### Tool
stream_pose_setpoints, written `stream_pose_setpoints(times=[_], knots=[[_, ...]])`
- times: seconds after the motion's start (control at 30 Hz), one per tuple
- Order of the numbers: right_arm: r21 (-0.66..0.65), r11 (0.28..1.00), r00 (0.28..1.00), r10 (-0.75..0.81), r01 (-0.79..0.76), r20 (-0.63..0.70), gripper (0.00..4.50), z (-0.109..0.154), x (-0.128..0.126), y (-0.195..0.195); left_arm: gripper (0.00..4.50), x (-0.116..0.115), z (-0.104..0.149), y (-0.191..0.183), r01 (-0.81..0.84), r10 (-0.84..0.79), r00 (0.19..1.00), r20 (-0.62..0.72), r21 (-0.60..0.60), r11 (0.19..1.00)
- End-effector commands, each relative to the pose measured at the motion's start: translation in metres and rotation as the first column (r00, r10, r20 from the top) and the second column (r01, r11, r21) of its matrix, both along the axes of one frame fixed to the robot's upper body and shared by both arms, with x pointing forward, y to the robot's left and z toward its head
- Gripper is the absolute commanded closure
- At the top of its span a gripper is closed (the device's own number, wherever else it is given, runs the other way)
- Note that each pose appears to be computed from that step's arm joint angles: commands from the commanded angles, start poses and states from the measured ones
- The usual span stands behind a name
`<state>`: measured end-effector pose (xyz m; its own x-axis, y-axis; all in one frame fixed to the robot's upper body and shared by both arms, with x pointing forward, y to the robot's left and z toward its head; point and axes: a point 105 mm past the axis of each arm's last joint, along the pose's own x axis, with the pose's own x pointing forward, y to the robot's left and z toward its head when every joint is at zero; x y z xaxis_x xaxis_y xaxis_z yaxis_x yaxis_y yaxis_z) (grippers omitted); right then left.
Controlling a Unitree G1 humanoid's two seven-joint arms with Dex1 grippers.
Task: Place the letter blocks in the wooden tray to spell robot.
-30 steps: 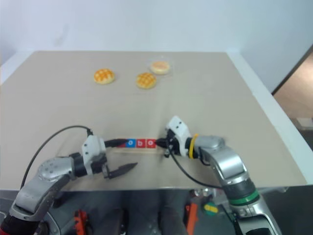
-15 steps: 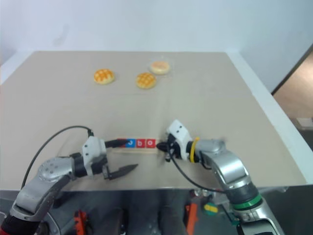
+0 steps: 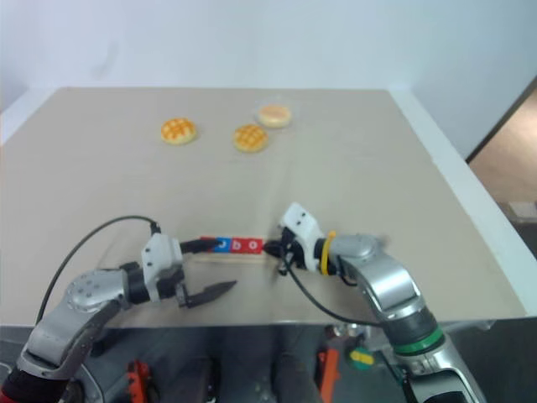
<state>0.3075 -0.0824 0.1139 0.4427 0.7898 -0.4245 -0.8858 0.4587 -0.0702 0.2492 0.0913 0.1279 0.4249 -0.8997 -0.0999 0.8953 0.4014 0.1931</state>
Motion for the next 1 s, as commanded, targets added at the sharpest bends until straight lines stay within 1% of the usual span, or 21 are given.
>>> stream_pose_setpoints(times=[0.03, 0.07, 0.13, 0.17, 0.23, 0.27, 0.33, 0.4, 0.5, 0.53, 0.63, 0.73, 0.87, 0.93, 1.0], knots=[[0.004, 1.000, 0.998, 0.016, -0.016, 0.063, 4.48, 0.012, 0.003, 0.002, 0.00, 0.001, 0.004, 0.000, -0.005, 0.005, 1.000, 0.024, -0.008, 1.000], [0.009, 1.000, 0.997, 0.010, -0.011, 0.071, 4.48, 0.015, 0.005, 0.000, 0.00, 0.001, 0.004, 0.000, -0.006, 0.007, 1.000, 0.025, -0.008, 1.000], [0.025, 1.000, 0.997, 0.003, -0.005, 0.077, 3.98, 0.023, 0.006, -0.004, 0.00, 0.001, 0.005, 0.000, -0.006, 0.007, 1.000, 0.027, -0.008, 1.000], [0.058, 0.998, 0.996, -0.018, 0.013, 0.091, 3.77, 0.032, 0.009, -0.007, 0.00, 0.001, 0.005, -0.001, -0.003, 0.003, 1.000, 0.030, -0.008, 1.000], [0.123, 0.991, 0.990, -0.074, 0.059, 0.117, 3.09, 0.051, 0.014, -0.013, 0.00, 0.000, 0.005, -0.002, 0.014, -0.014, 0.999, 0.034, -0.001, 1.000], [0.155, 0.984, 0.984, -0.114, 0.092, 0.139, 2.61, 0.061, 0.016, -0.018, 0.00, -0.001, 0.005, -0.002, 0.028, -0.028, 0.999, 0.040, 0.008, 1.000], [0.206, 0.966, 0.970, -0.188, 0.155, 0.155, 2.02, 0.074, 0.016, -0.027, 0.00, -0.003, 0.004, -0.003, 0.044, -0.045, 0.998, 0.046, 0.020, 0.999], [0.219, 0.958, 0.962, -0.222, 0.185, 0.157, 1.27, 0.077, 0.013, -0.031, 0.00, -0.003, 0.004, -0.003, 0.049, -0.051, 0.998, 0.048, 0.023, 0.999], [0.216, 0.945, 0.949, -0.280, 0.245, 0.148, 0.22, 0.063, -0.007, -0.036, 0.00, -0.004, 0.004, -0.003, 0.059, -0.060, 0.997, 0.046, 0.024, 0.998], [0.215, 0.942, 0.947, -0.290, 0.257, 0.140, 0.06, 0.059, -0.011, -0.038, 0.00, -0.004, 0.004, -0.003, 0.061, -0.062, 0.997, 0.044, 0.022, 0.998], [0.188, 0.948, 0.950, -0.284, 0.258, 0.130, 0.06, 0.045, -0.017, -0.044, 0.00, -0.003, 0.003, -0.004, 0.067, -0.068, 0.997, 0.036, 0.020, 0.998], [0.178, 0.956, 0.958, -0.256, 0.231, 0.129, 0.06, 0.040, -0.014, -0.049, 0.00, -0.003, 0.002, -0.005, 0.080, -0.081, 0.996, 0.033, 0.020, 0.997], [0.163, 0.979, 0.982, -0.146, 0.126, 0.119, 0.06, 0.040, -0.008, -0.050, 0.00, -0.002, 0.001, -0.005, 0.088, -0.089, 0.996, 0.032, 0.025, 0.996], [0.120, 0.992, 0.989, -0.061, 0.045, 0.132, 0.06, 0.037, -0.008, -0.049, 0.00, -0.002, 0.000, -0.006, 0.090, -0.091, 0.995, 0.031, 0.025, 0.996], [0.076, 0.997, 0.992, -0.016, 0.006, 0.125, 0.06, 0.033, -0.005, -0.052, 0.00, -0.003, 0.000, -0.006, 0.091, -0.092, 0.995, 0.030, 0.025, 0.996]])
